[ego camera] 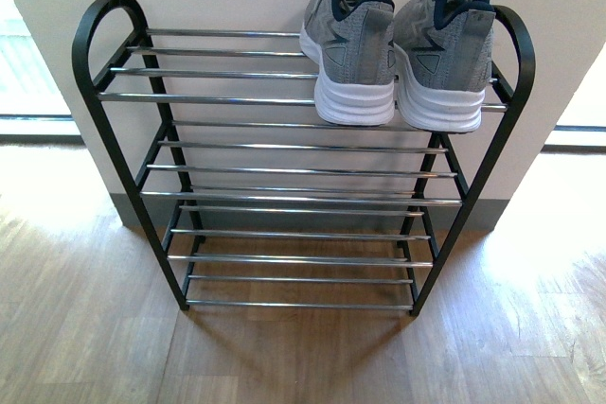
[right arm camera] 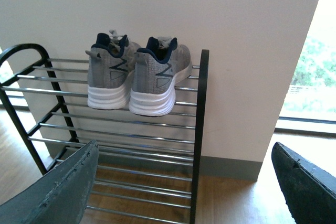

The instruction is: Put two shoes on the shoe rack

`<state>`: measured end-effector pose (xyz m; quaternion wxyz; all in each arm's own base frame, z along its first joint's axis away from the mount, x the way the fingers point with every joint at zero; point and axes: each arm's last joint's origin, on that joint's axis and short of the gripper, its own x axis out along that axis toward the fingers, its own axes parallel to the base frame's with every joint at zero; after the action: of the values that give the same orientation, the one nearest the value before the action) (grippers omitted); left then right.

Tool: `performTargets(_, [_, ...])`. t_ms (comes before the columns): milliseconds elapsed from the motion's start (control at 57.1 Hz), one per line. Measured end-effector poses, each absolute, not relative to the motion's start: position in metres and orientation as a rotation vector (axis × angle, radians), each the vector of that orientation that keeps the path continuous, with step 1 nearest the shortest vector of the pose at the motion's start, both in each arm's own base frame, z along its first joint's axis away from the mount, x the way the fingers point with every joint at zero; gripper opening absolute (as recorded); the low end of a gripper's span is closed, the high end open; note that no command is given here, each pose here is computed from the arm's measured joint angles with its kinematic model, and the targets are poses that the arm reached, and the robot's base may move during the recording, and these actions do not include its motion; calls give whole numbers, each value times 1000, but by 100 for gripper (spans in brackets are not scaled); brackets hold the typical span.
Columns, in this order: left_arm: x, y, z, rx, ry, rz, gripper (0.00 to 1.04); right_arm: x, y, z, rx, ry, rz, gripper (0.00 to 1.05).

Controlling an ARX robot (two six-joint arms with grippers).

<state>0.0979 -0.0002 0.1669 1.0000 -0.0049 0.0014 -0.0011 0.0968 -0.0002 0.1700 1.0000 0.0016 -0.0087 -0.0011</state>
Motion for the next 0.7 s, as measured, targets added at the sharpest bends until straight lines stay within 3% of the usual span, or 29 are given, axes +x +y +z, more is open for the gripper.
performTargets(542, [98,0,167,-10,3,0,97,97,0,170,3,-17,-1,96])
performTargets(700, [98,0,167,-8,3,0,96,97,0,170,3,-18,-1,96])
